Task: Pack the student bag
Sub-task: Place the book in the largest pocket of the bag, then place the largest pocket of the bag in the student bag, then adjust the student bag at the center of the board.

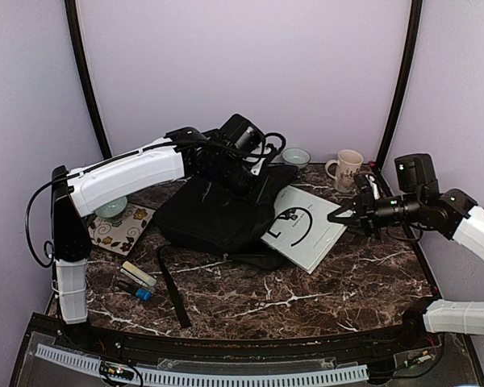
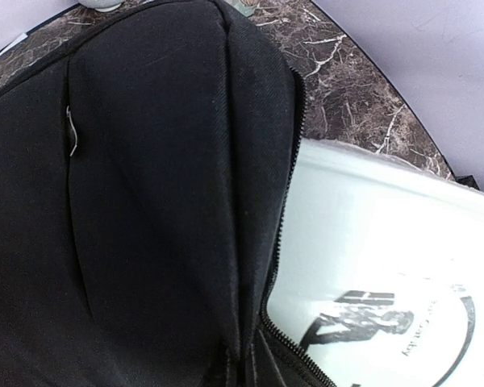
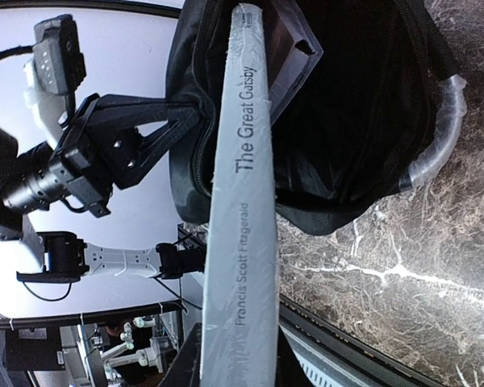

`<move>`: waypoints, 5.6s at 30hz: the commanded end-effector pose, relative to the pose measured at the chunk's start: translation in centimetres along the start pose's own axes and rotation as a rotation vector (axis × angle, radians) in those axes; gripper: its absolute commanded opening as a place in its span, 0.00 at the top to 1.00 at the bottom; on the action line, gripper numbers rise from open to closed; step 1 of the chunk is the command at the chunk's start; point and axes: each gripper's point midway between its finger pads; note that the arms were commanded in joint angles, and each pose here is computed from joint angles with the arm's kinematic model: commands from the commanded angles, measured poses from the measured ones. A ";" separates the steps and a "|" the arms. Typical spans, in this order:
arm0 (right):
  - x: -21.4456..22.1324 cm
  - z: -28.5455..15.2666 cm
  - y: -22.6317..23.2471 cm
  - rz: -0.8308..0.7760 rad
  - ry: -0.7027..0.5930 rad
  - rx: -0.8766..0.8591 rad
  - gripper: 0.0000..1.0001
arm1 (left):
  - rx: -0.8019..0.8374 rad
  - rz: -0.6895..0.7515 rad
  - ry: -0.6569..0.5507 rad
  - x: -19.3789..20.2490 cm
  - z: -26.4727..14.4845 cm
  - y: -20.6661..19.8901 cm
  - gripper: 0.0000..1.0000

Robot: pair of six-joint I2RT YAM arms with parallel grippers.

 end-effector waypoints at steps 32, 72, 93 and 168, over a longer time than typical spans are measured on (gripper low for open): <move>-11.2 12.4 7.3 -0.192 0.097 -0.390 0.95 | 0.464 0.084 -0.226 -4.6 -8.8 -8.0 1.00; -10.8 -2.0 -6.2 -0.183 -0.461 0.330 0.00 | 0.202 -0.078 0.022 0.0 2.5 -2.3 0.72; -12.0 -4.1 -5.3 -0.225 -0.552 0.378 0.00 | 0.068 -0.099 -0.005 9.5 -10.7 1.4 0.28; -12.7 8.5 -15.0 -0.184 -0.045 0.522 0.10 | -0.172 -0.078 0.329 20.7 3.3 9.8 0.62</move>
Point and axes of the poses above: each gripper's point midway between its finger pads, its own z axis out along the fingers, its own y axis along the line the jaws close on, x = y × z, and after that the axes turned 5 degrees about z, right-handed
